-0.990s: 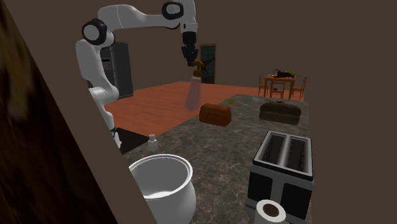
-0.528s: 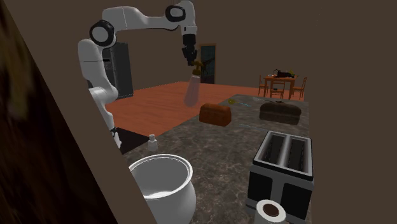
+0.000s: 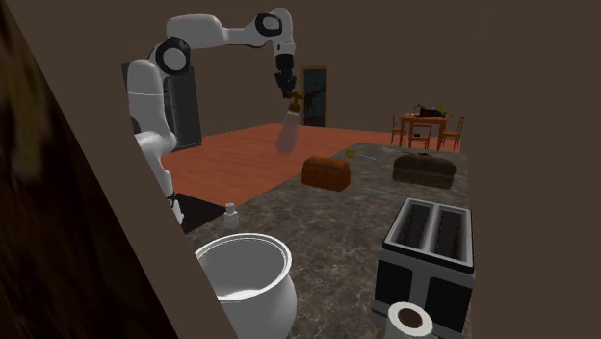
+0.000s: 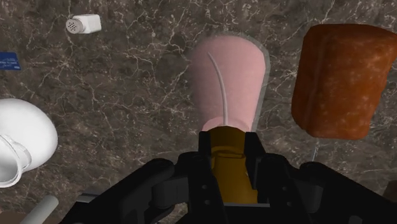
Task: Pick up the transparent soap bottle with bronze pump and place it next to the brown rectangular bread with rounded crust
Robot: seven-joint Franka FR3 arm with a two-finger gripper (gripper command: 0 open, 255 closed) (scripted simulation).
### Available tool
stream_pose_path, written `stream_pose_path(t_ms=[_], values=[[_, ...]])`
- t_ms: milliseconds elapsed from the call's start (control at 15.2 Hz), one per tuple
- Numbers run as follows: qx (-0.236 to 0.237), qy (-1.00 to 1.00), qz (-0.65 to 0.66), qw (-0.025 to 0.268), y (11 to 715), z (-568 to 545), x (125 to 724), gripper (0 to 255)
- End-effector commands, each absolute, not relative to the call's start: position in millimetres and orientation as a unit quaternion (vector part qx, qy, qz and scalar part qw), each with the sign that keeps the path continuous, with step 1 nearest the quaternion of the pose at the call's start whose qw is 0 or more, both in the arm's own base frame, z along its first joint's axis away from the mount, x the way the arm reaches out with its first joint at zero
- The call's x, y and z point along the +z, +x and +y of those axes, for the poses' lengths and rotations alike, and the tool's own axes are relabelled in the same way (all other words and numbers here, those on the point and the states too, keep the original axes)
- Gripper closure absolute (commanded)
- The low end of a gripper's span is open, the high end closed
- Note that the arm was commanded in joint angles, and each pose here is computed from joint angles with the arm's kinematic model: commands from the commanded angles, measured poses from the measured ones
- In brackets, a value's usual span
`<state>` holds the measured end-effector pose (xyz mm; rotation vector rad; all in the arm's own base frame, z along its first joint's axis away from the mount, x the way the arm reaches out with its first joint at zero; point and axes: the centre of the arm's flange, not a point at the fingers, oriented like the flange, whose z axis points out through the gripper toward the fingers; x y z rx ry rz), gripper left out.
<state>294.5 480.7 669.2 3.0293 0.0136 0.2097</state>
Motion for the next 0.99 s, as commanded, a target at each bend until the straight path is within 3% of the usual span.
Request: stream_pose_path(t_ms=[0, 462, 924], values=[[0.069, 0.996, 0.003, 0.052, 279.8, 504.1, 668.8, 255], [0.069, 0.996, 0.003, 0.052, 224.8, 580.2, 669.0, 255], [0.069, 0.996, 0.003, 0.052, 224.8, 580.2, 632.0, 255]])
